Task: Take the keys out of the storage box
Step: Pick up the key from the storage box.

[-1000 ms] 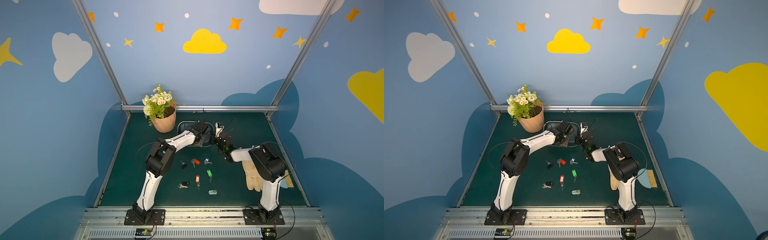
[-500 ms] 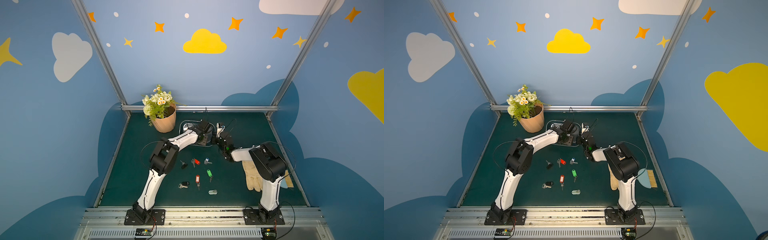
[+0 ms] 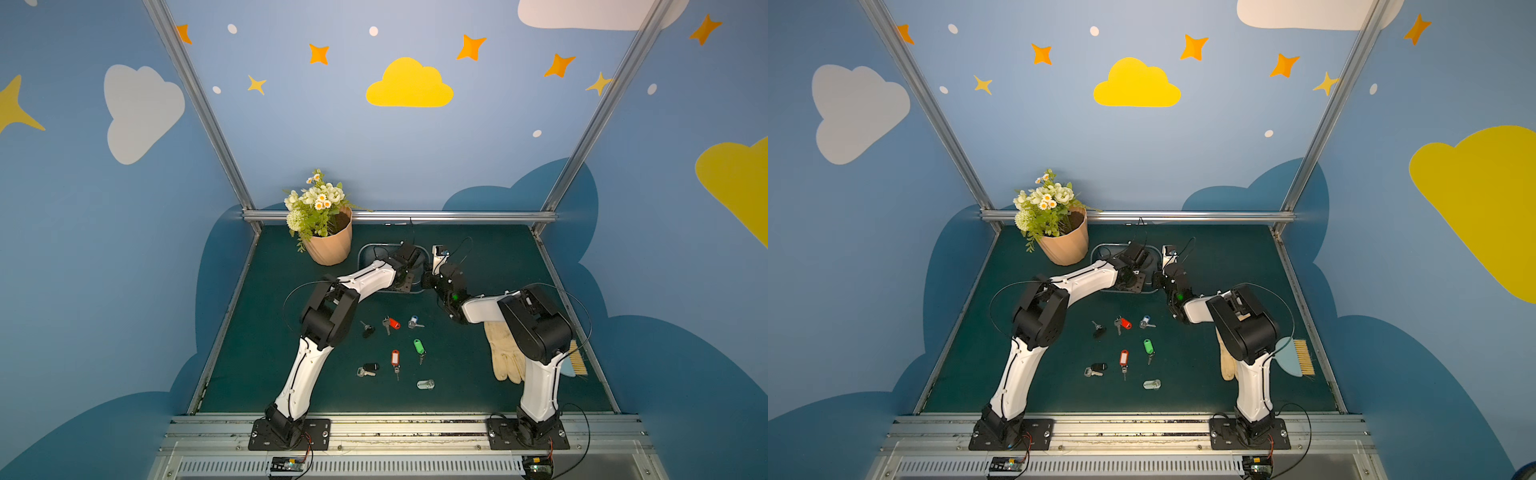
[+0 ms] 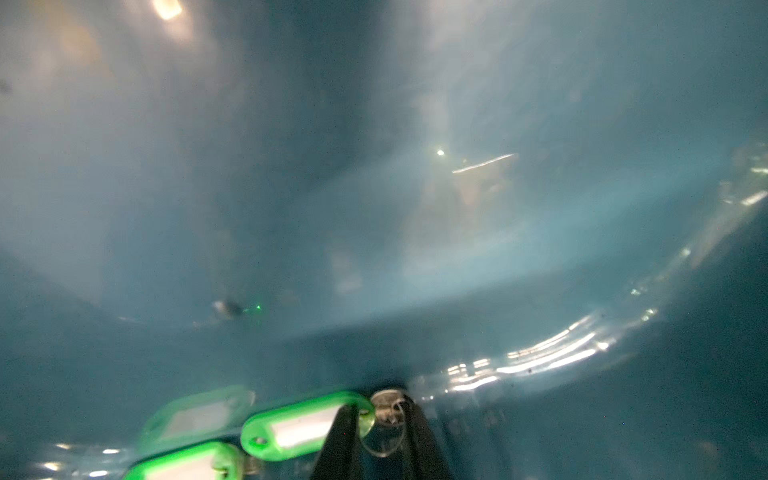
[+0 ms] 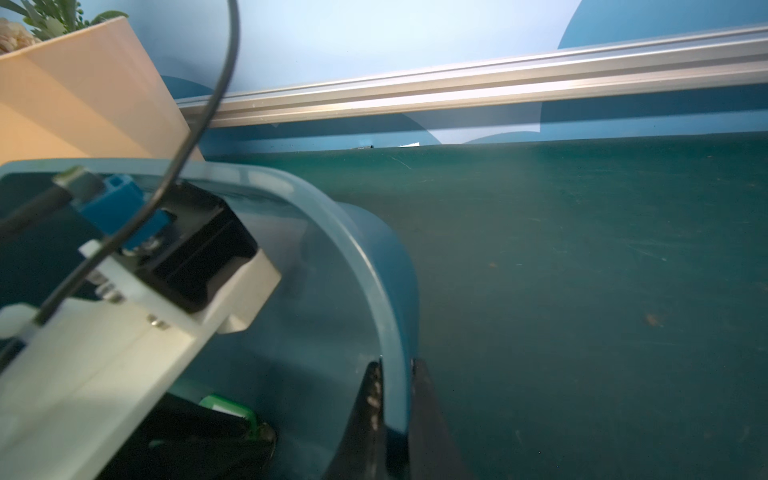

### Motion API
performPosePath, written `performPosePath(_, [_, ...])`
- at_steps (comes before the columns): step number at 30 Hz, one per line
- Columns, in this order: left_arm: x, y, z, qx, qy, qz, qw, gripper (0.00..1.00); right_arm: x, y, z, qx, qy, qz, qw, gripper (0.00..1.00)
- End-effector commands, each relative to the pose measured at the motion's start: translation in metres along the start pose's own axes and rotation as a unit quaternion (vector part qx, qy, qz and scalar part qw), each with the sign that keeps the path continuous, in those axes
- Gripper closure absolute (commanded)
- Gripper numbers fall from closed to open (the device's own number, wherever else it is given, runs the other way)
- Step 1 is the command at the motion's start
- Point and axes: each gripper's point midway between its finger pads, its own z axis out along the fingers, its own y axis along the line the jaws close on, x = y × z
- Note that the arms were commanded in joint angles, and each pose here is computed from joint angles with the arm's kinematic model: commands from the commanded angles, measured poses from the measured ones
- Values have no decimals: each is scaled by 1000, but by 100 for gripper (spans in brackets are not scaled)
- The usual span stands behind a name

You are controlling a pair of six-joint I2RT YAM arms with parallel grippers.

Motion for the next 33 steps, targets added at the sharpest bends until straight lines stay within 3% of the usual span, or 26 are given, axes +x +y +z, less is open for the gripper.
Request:
performPosePath(1, [-16,22,-1,-10,-31,-28,999,87,-5,28,-8,-51,-1,-11,999,100])
performPosePath(4, [-21,24,-9,-8,-39,-28,999,97,-5,28,-7,-51,-1,-11,999,100])
performPosePath(22, [-50,27,-70,21,-106,-45,993,97,-6,21,-7,-28,-1,-22,999,100])
performPosePath(33, [-52,20,-77,52,-110,-57,991,97,-9,17,-3,16,11,-49,999,100])
